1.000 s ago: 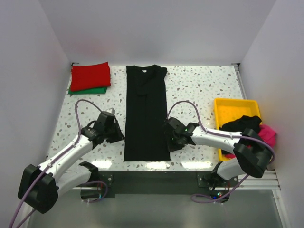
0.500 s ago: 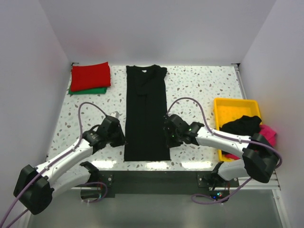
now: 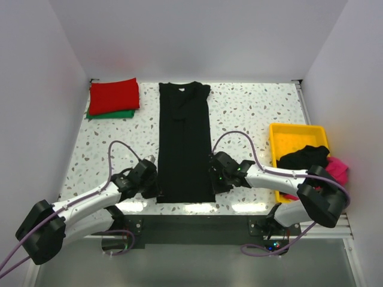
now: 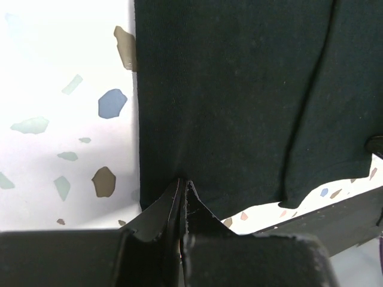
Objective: Fold and stack the t-shirts
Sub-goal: Fold the tshirt
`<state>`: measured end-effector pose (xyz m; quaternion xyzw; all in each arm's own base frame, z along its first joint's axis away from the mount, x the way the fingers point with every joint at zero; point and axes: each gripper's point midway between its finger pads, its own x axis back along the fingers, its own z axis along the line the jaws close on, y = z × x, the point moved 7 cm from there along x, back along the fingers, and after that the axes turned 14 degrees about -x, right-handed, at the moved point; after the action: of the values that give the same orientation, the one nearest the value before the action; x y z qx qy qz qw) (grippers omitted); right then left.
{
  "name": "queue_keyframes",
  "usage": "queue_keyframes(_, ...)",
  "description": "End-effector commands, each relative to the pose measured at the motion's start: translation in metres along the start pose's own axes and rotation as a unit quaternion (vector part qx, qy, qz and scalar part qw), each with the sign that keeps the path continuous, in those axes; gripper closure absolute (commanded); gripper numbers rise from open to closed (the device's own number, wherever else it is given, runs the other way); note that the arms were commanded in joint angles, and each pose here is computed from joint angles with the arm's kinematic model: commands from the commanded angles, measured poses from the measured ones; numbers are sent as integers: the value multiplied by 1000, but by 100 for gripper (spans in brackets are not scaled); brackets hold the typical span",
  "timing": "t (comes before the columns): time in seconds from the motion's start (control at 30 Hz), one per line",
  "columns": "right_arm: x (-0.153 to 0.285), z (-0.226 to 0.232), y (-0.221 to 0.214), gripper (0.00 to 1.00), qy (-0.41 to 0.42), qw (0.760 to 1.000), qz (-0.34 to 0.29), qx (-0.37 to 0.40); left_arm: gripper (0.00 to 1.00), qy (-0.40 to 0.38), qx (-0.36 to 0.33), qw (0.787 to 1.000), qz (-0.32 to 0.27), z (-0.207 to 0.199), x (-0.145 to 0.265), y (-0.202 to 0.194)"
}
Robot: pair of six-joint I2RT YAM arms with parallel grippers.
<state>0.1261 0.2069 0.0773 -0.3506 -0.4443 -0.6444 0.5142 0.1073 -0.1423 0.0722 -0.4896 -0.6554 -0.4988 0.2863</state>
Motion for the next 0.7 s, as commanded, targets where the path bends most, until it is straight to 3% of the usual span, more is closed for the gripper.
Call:
queue_keyframes(0.0, -5, -22, -18, 75, -37, 999, 32, -5, 98, 3, 9, 1000, 15, 4, -5, -9)
queue_keyframes(0.17, 0, -21, -18, 75, -37, 999, 35, -4, 96, 16, 5, 1000, 14, 1, 4, -3)
queue_keyframes(0.37, 10, -22, -22, 72, -33, 998, 48, -2, 77, 38, 16, 998, 46, -3, 25, -1)
queue_keyframes(0.67, 8, -23, -33, 69, -7, 997, 72, -17, 70, 49, 13, 995, 85, 1, 27, -10)
